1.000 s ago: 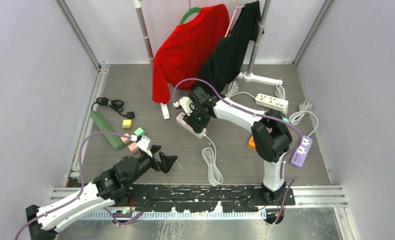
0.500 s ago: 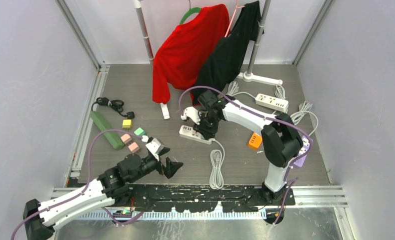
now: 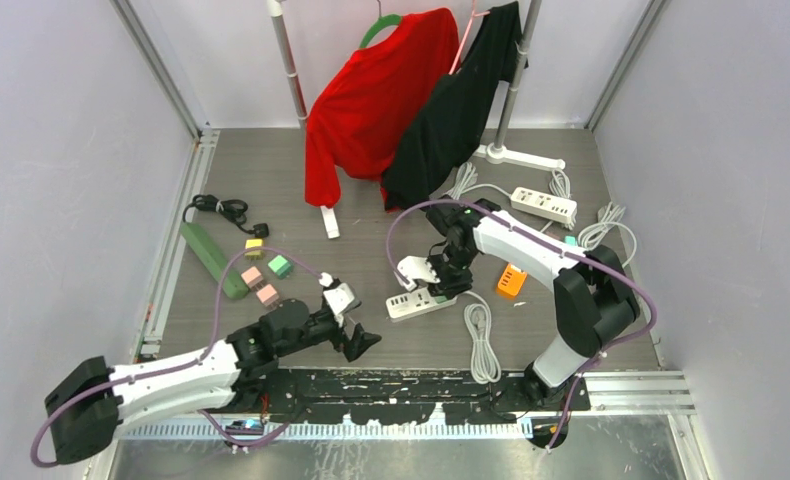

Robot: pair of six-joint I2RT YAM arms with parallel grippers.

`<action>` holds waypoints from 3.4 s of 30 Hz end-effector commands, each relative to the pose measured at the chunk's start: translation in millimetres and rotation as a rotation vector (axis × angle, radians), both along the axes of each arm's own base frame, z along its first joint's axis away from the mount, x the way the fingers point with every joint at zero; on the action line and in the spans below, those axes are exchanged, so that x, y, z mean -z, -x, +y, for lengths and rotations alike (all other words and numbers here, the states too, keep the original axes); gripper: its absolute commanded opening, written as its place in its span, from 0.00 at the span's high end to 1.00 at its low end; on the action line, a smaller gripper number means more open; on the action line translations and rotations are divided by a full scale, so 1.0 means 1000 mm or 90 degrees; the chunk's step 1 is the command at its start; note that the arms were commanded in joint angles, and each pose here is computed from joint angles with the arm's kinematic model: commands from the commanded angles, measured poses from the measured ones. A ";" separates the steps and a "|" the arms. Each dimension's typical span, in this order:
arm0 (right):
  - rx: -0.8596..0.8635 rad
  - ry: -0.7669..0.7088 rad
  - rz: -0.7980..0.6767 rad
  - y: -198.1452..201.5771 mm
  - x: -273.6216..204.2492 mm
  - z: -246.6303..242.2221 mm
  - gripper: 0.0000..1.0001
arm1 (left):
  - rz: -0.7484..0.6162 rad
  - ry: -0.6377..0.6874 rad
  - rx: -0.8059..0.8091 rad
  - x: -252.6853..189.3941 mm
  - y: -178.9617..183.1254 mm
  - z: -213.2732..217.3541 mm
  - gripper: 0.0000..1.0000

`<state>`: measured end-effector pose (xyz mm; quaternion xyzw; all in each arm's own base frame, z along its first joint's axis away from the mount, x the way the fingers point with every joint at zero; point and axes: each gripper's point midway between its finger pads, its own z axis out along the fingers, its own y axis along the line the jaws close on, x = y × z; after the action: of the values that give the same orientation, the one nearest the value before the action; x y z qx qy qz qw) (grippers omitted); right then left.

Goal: Pull the plug off the socket
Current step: Move the socket to the center of the board, then remove the plug from the socket.

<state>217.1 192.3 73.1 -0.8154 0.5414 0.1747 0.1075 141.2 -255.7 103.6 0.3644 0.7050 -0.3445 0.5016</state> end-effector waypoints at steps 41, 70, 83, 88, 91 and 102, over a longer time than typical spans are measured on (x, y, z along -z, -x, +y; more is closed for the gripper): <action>0.093 -0.272 0.072 0.019 -0.007 0.016 0.25 | -0.167 -0.047 0.068 0.052 -0.062 -0.102 0.20; 0.066 -0.291 0.085 0.026 -0.005 0.028 0.95 | -0.126 -0.052 0.057 0.065 -0.061 -0.099 1.00; 0.100 -0.286 0.090 0.011 -0.010 0.013 0.99 | -0.103 -0.056 0.055 0.074 -0.054 -0.092 1.00; 0.070 -0.292 0.108 0.024 -0.008 0.009 0.99 | -0.088 -0.060 0.049 0.082 -0.052 -0.087 1.00; 0.036 -0.298 0.123 0.036 -0.010 0.019 0.99 | -0.069 -0.056 0.044 0.086 -0.050 -0.087 1.00; 0.076 -0.301 0.119 0.029 -0.020 0.029 0.99 | -0.023 -0.006 0.036 0.086 -0.046 -0.093 1.00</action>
<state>198.0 210.8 77.0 -0.7395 0.5387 0.3230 0.2420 188.9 -352.1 31.3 0.4228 0.6572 -0.3376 0.5247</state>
